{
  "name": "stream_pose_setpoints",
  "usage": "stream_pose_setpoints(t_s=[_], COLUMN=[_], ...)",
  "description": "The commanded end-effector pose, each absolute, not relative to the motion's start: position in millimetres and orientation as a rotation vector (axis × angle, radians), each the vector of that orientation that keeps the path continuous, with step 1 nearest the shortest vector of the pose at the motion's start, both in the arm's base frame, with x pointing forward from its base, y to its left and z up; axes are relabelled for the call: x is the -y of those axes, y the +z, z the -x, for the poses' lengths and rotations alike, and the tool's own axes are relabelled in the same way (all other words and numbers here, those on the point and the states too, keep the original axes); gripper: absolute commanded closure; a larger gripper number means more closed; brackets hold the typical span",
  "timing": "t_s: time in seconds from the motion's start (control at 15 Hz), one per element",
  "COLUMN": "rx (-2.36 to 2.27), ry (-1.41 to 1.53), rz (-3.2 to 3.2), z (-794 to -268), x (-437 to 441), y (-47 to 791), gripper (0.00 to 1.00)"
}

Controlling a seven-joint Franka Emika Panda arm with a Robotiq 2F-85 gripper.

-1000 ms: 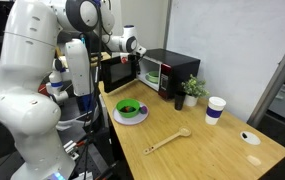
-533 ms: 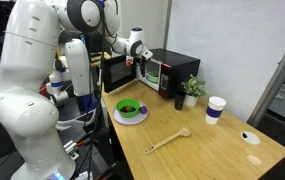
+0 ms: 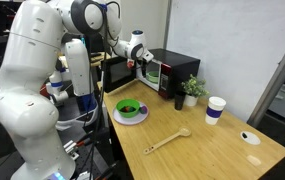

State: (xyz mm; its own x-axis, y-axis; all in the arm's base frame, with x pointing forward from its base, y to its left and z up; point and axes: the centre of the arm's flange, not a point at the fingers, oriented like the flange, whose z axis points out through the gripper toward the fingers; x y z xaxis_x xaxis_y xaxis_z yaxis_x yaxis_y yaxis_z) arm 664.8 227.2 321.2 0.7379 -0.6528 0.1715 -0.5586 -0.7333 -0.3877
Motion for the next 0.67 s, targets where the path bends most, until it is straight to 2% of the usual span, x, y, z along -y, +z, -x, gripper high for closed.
stream_pose_setpoints(t_s=[0.0, 0.6], rx=[-0.962, -0.997], ry=[-0.447, -0.500], rz=[2.584, 2.520], z=[-679.6, -695.6], x=[-232.4, -252.8], y=[307.9, 279.6], gripper=[0.00, 0.00])
